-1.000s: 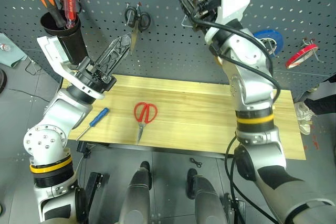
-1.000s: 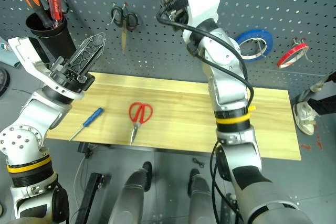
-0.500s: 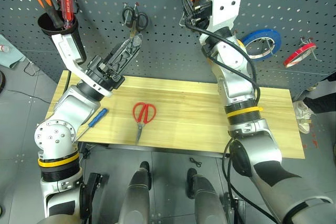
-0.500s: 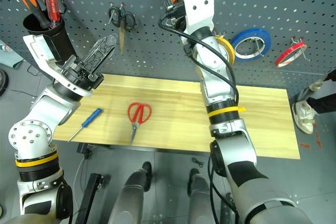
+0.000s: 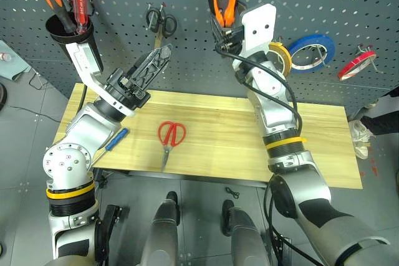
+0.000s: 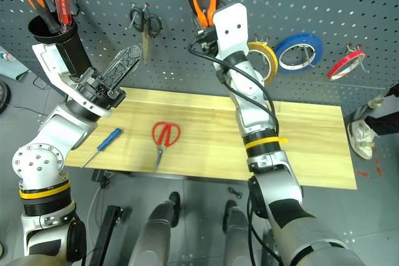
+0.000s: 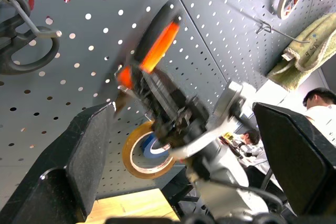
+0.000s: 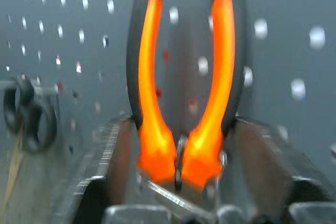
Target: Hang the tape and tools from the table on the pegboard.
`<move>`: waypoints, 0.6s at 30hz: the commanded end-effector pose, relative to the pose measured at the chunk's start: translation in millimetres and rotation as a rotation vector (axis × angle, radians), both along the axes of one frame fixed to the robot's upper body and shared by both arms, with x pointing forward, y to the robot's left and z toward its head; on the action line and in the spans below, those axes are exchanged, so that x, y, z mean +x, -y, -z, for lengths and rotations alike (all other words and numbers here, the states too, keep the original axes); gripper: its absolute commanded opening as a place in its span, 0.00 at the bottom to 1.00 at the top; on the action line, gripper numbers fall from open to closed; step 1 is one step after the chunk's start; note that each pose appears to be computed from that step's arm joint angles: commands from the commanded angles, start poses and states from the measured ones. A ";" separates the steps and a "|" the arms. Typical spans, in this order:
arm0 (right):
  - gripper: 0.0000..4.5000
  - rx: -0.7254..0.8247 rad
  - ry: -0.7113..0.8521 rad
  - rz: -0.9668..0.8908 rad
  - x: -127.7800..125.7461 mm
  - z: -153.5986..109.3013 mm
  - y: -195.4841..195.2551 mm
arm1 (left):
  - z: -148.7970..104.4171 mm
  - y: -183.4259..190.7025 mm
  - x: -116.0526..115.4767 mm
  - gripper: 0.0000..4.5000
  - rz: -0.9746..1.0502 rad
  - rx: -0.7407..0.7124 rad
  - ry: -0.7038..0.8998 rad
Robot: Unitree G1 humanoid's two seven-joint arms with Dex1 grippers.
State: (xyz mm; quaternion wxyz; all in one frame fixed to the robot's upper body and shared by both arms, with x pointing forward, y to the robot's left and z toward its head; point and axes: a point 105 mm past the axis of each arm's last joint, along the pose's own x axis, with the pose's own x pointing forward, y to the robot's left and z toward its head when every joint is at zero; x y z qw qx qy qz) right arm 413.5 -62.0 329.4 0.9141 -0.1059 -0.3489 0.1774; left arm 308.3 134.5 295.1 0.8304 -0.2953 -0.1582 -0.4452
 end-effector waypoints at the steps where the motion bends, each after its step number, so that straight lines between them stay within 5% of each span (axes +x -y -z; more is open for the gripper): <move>1: 0.99 -0.017 0.074 -0.029 -17.0 -16.8 1.9 | 5.9 1.9 -6.0 1.00 -0.002 0.056 0.006; 5: 0.99 -0.066 0.012 -0.060 -26.8 -2.6 12.0 | 31.4 -6.5 -3.3 1.00 -0.069 0.161 -0.056; 13: 0.99 -0.267 -0.300 -0.250 -71.6 63.3 32.7 | 124.5 -39.6 10.8 1.00 -0.375 0.558 -0.298; 18: 0.99 -0.370 -0.514 -0.456 -98.5 106.6 34.1 | 161.4 -47.9 14.9 1.00 -0.524 0.678 -0.415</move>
